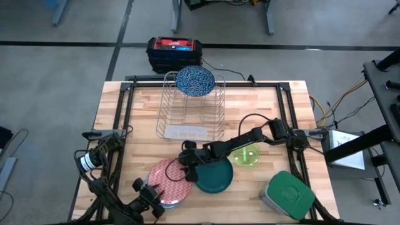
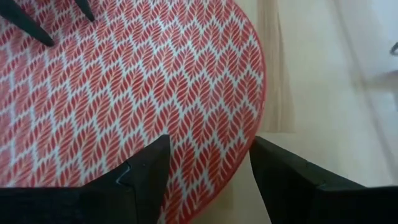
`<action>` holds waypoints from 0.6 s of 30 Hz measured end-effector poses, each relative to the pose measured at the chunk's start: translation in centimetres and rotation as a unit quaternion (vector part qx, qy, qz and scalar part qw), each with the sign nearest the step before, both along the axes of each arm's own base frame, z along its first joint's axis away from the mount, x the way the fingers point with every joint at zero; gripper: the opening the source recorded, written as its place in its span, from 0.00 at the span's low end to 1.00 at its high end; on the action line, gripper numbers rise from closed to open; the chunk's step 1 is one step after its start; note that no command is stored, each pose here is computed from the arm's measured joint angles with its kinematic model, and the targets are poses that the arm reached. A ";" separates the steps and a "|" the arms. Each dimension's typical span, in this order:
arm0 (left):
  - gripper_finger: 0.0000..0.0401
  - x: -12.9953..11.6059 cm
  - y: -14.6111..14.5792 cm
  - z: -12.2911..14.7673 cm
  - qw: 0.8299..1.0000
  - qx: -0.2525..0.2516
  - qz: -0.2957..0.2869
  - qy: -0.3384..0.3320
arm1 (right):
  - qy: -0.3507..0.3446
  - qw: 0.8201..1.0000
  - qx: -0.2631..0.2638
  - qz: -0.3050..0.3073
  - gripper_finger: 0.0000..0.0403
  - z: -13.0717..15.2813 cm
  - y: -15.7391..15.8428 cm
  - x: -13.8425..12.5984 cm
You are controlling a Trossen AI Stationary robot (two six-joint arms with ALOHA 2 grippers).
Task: Sort dishes
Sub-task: Put the orange patterned plate into the dish rack
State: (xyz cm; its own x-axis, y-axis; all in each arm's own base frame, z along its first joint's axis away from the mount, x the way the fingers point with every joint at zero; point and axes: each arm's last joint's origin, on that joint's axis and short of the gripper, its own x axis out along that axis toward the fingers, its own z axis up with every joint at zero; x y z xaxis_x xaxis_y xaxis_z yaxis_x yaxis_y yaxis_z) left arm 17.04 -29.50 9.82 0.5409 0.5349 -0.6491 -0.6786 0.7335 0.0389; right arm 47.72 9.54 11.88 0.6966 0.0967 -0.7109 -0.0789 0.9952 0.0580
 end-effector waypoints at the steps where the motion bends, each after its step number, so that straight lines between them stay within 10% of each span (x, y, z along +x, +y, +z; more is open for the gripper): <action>1: 0.39 0.0 0.0 0.0 1.000 0.000 0.001 0.000 | 0.002 1.000 0.008 0.001 0.52 -0.2 -0.1 0.1; 18: 0.39 0.2 0.3 0.0 1.000 0.009 0.006 -0.027 | -0.015 0.999 0.042 -0.003 0.22 -0.3 -1.2 0.6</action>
State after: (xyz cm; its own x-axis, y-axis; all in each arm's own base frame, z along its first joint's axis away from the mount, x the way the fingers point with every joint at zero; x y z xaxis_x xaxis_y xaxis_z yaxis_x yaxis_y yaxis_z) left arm 17.25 -29.22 9.79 0.5685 0.5533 -0.6088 -0.6887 0.7249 0.0157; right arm 48.36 8.30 11.58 0.7186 0.1508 -0.6788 -0.0763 0.9874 0.1386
